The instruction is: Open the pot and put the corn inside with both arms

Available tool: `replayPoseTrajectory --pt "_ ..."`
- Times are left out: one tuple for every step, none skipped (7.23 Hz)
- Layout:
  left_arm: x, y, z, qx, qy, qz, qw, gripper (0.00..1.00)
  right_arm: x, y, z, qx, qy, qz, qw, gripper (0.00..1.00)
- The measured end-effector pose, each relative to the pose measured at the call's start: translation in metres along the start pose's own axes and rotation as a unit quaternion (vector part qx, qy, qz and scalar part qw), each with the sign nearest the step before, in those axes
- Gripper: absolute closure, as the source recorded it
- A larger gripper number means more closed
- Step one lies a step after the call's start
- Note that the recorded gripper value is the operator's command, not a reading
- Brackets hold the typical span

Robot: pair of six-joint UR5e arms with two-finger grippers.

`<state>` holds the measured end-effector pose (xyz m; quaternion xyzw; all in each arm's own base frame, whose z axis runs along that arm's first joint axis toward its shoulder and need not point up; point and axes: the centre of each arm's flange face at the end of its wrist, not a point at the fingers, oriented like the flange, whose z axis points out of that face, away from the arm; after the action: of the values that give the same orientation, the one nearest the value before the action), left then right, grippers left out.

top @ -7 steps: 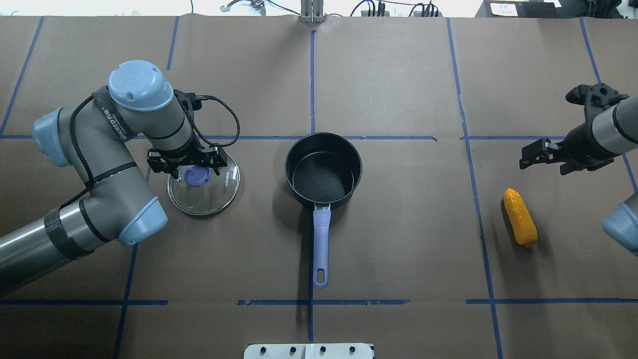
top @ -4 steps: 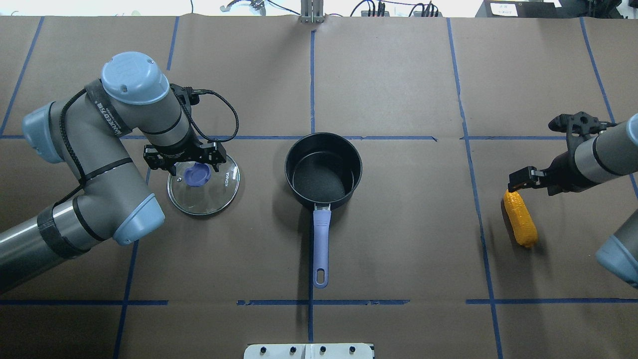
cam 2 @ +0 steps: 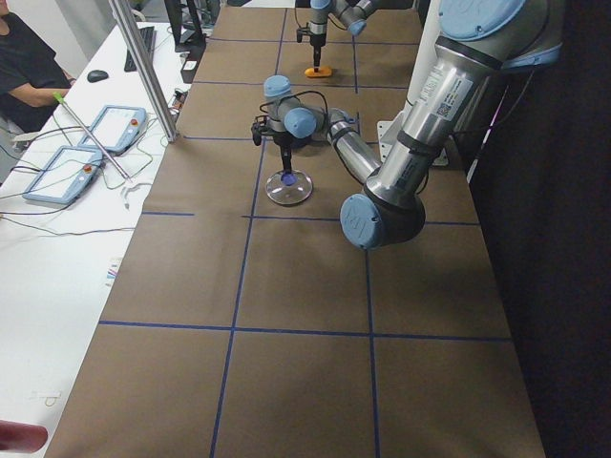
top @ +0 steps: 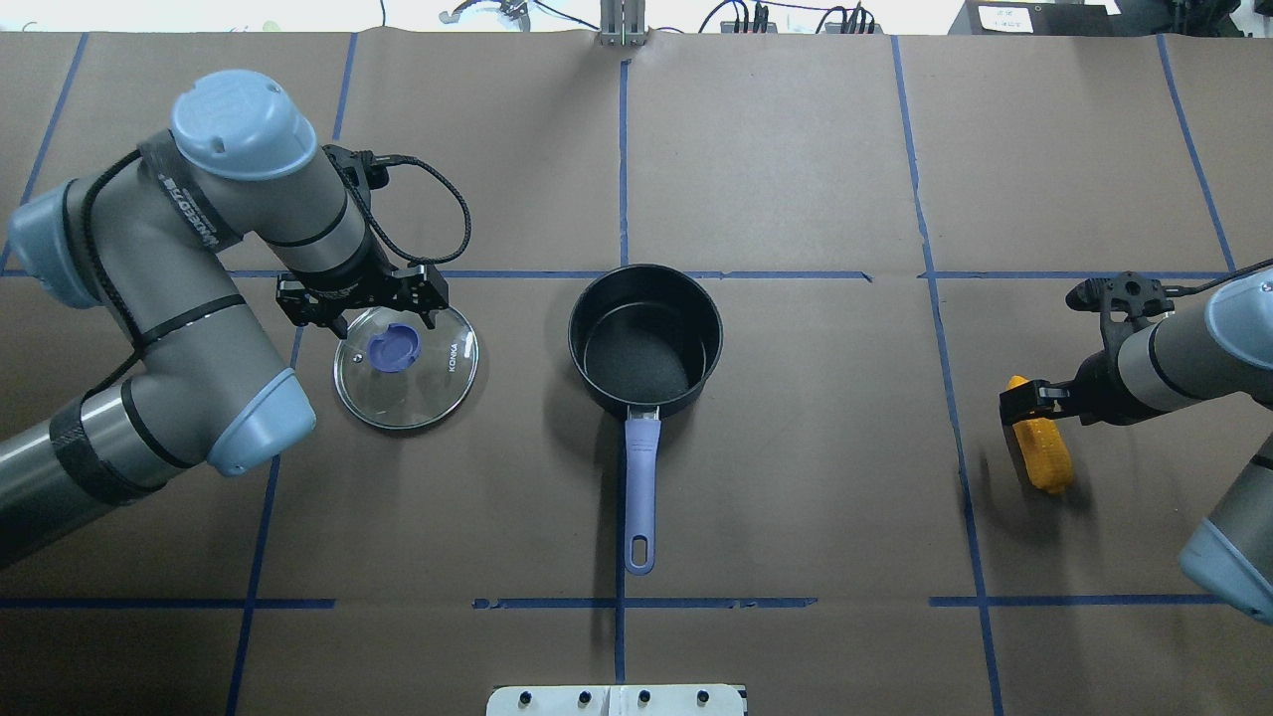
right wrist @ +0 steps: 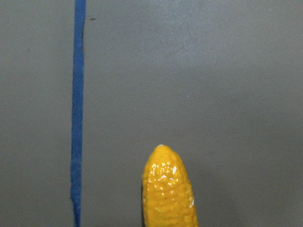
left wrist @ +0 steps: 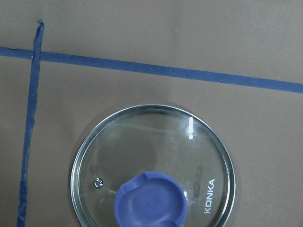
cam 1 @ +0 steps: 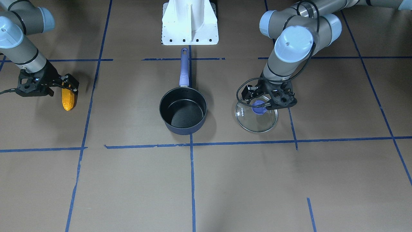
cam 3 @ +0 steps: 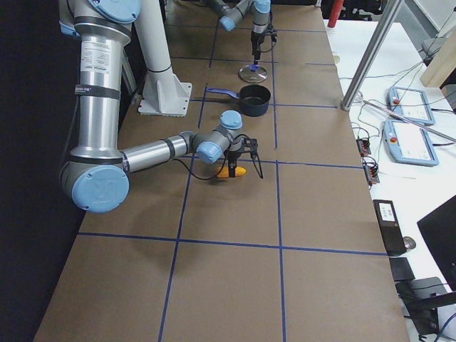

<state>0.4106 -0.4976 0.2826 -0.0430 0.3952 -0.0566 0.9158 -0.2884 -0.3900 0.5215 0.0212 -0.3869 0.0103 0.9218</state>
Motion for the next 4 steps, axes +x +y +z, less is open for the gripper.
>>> replayPoseTrajectory --pt "-0.001 0.003 -0.013 -0.001 0.002 -0.003 1.0000 0.00 0.000 0.003 0.004 -0.002 0.004 -0.002 1.0000 0.00" --pt "-0.001 0.007 -0.026 0.001 0.006 -0.003 1.0000 0.00 0.000 0.005 0.009 -0.004 0.009 -0.004 0.9999 0.06" --pt "-0.001 0.013 -0.041 0.003 0.010 -0.003 0.9999 0.00 0.002 0.007 0.016 -0.006 0.015 -0.004 0.9999 0.35" --pt "-0.001 0.022 -0.055 0.004 0.010 -0.003 0.9999 0.00 0.004 0.007 0.021 -0.008 0.020 -0.003 0.9998 0.59"
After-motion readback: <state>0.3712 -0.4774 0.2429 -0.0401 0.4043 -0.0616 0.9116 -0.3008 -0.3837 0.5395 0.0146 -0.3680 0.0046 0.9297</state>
